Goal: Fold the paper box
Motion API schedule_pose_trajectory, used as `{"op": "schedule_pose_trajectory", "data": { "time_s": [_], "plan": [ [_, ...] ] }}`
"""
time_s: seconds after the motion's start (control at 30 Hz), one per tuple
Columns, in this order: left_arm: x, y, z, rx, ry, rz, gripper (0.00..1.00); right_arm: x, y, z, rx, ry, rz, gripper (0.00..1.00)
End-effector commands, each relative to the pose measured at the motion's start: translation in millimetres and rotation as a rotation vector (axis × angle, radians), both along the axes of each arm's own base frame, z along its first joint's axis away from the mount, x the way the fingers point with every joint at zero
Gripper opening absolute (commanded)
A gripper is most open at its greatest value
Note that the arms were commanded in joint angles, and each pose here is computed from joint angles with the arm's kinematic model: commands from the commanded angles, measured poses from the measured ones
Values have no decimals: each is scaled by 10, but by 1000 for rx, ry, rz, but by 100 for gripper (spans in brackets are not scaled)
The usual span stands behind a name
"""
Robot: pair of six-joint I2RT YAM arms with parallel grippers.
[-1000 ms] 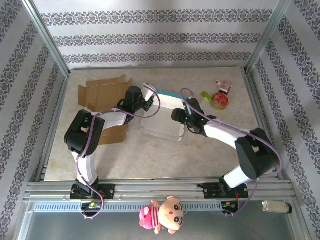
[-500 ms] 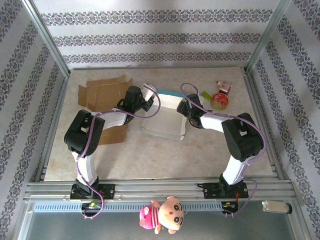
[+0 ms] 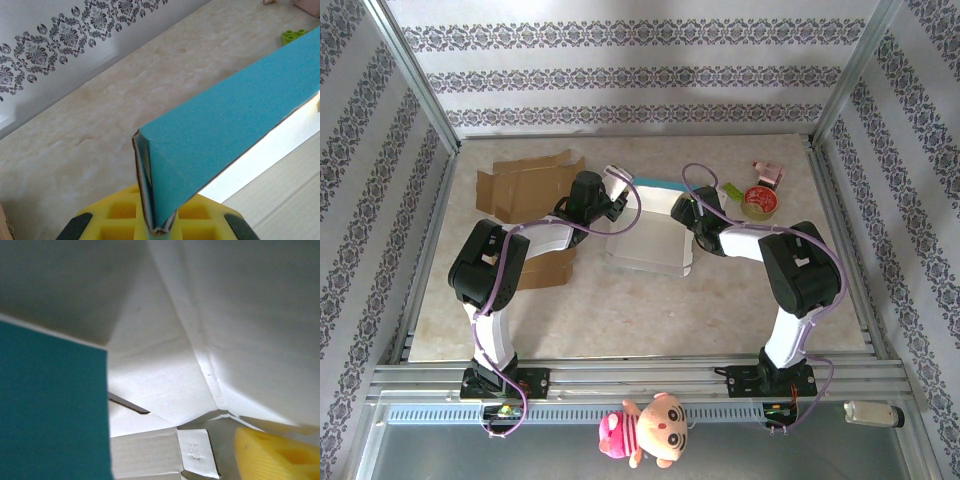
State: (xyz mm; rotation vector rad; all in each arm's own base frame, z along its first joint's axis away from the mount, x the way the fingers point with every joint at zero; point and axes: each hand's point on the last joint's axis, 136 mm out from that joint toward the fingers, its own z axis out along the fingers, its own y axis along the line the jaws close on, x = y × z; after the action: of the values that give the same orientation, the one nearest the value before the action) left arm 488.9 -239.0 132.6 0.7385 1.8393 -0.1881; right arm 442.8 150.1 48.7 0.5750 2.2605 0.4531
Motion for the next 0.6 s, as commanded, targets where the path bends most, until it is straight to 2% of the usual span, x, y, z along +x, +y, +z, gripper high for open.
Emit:
{"op": "schedule_pose_trajectory", "data": {
  "time_s": [0.0,0.23,0.4,0.57],
  "plan": [
    [-24,-115,-42,2,19,-45,7,-114,34,-322,18,63,7,70],
    [-30,-107,-39,7,20,-43,6,-7,136,-239,107,21,36,57],
    [-18,-111,-40,5,20,-42,7,35,301,-27,163,-34,97,56],
    [3,-137,-42,-11,24,-43,6,-37,582,-201,245,-11,138,56]
  ]
}}
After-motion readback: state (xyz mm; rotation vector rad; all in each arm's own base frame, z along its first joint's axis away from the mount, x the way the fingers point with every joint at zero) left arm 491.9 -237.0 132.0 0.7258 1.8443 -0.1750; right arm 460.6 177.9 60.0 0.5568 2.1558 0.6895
